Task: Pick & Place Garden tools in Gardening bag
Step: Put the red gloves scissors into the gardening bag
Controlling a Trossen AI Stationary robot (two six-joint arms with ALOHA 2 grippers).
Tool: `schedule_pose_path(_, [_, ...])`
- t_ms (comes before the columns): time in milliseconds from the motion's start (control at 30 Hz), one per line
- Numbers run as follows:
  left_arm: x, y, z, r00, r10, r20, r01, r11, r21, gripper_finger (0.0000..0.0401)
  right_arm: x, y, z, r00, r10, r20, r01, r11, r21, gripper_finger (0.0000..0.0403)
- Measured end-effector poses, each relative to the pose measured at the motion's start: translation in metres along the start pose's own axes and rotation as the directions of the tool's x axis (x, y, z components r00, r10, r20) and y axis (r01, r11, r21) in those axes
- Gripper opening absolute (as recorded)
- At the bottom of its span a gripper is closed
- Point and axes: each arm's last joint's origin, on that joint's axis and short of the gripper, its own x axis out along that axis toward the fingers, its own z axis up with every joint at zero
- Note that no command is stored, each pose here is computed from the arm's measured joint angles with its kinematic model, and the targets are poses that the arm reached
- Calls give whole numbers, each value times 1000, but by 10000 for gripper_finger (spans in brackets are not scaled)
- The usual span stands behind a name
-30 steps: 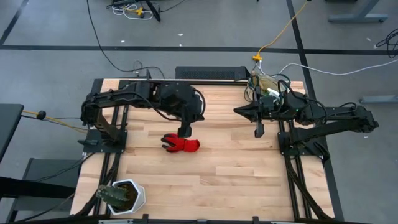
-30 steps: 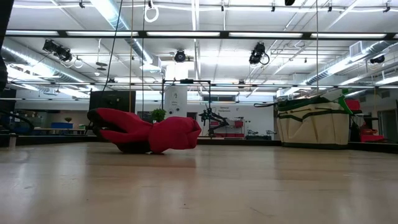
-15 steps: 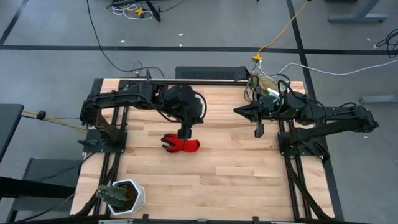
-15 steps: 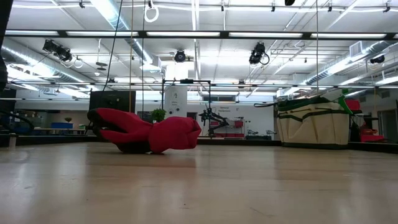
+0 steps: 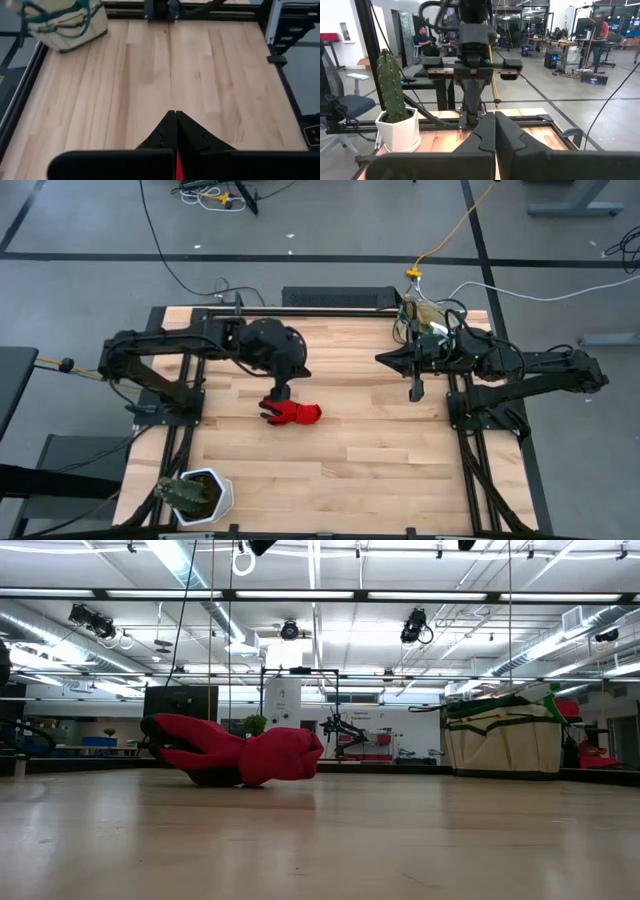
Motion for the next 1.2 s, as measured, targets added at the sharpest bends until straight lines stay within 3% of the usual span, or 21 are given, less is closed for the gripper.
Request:
schedule_pose_path(367, [-12,-1,-43,1000,3,8,-3,1000,-19,1,0,-1,0,1000,-20,-5,20,999,-41,0])
schedule_pose_path(1000, [12,-3,-109,979,-97,-180,92,995,-36,1,0,-2,-3,996,-86,-26,85,995,-47,0])
schedule_pose_path(1200, [7,-3,-124,989,-106,-108,101,994,-47,1,0,-3,-6,992,-110,-61,107,993,-51,0])
